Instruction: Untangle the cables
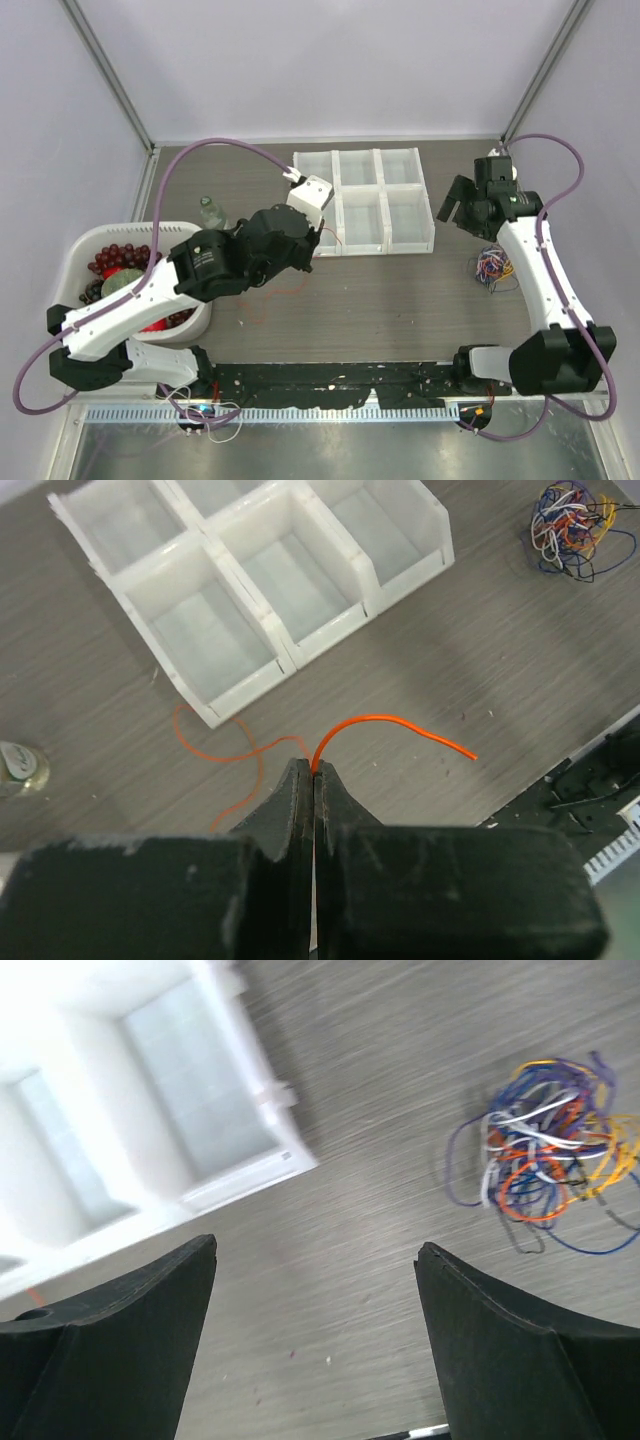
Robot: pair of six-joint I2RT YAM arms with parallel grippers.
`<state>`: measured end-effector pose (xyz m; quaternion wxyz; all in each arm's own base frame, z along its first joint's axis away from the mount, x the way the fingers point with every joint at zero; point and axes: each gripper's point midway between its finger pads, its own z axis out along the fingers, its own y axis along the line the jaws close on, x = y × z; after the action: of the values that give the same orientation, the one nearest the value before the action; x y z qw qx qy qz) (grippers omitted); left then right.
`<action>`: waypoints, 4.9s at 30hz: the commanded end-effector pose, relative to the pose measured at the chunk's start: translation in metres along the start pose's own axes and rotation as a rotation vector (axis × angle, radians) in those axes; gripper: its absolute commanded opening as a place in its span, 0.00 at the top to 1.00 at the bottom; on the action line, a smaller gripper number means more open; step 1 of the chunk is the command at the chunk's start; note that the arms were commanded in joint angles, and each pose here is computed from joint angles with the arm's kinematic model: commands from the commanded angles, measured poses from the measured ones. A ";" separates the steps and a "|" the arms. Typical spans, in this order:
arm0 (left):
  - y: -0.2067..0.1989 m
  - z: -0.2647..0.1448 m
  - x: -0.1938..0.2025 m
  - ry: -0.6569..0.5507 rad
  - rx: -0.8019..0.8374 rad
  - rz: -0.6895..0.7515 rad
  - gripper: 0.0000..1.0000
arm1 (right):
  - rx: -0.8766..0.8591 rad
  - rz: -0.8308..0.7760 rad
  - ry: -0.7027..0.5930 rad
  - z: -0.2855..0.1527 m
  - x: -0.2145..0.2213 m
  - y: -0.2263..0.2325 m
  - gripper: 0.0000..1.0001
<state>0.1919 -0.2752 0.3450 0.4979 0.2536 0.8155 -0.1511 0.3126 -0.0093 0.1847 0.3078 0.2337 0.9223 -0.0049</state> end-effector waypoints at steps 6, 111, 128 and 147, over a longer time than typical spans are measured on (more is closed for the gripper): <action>0.045 0.024 0.087 0.225 -0.149 -0.299 1.00 | -0.366 -0.137 0.015 -0.051 0.025 0.065 0.15; 0.109 0.001 0.056 -0.051 -0.039 -0.586 0.04 | -0.458 -0.098 -0.380 -0.074 -0.117 0.258 0.99; 0.109 0.003 0.056 -0.042 -0.042 -0.578 0.04 | -0.321 -0.228 -0.407 -0.002 -0.069 0.229 0.99; 0.114 0.003 0.056 -0.041 -0.069 -0.577 0.04 | -0.325 -0.447 -0.187 0.071 0.063 0.224 0.99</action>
<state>0.2307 -0.1672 0.2719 0.4292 -0.0109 0.8664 -0.2551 0.4086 0.2102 0.1080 0.4188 -0.0087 0.9068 0.0465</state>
